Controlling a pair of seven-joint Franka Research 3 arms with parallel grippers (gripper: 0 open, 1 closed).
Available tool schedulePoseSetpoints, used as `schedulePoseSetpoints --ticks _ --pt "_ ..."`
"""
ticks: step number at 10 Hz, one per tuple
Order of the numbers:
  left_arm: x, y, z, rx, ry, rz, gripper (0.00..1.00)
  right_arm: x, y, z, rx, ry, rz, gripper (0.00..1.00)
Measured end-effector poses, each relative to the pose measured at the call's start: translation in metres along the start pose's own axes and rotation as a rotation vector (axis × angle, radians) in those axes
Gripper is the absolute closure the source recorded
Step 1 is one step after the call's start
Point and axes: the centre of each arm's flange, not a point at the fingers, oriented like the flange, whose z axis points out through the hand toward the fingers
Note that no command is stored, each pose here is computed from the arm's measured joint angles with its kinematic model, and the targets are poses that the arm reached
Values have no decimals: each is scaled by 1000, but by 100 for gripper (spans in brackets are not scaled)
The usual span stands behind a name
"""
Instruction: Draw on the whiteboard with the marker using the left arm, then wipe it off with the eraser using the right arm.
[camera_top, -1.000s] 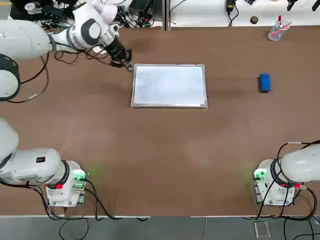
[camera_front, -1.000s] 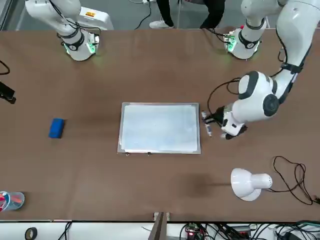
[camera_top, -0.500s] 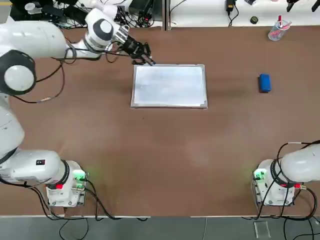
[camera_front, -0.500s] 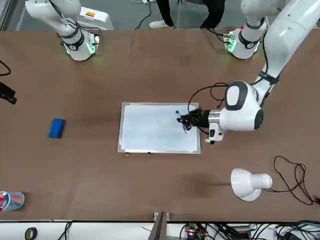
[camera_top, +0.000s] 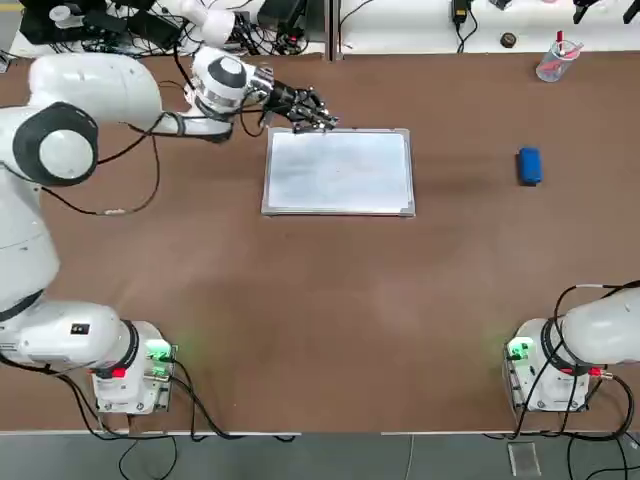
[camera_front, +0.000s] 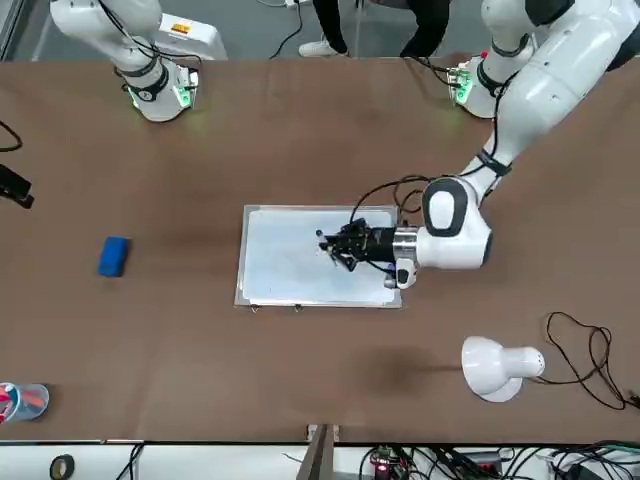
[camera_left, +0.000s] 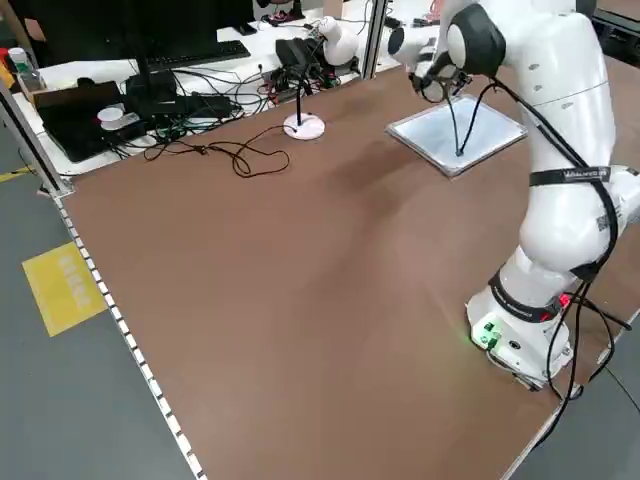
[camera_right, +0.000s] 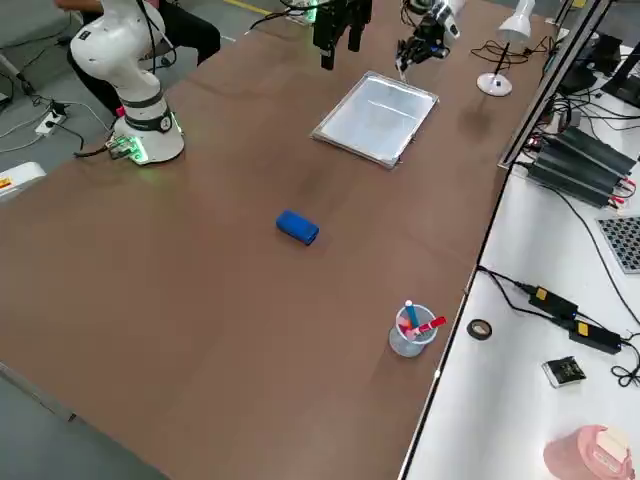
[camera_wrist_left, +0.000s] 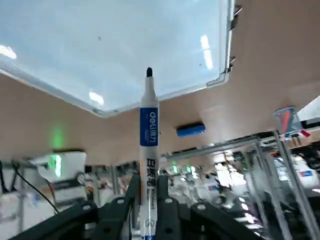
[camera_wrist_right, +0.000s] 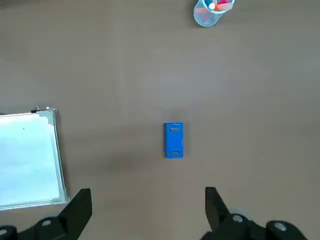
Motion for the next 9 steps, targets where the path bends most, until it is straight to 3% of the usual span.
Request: schedulePoseSetpoints --ticks 4,9 --pt "23 -8 20 -79 -122 -169 83 -1 0 1 -1 -7 -1 0" --pt "52 -26 53 -139 -209 -189 83 -1 -1 1 -1 -7 -1 0"
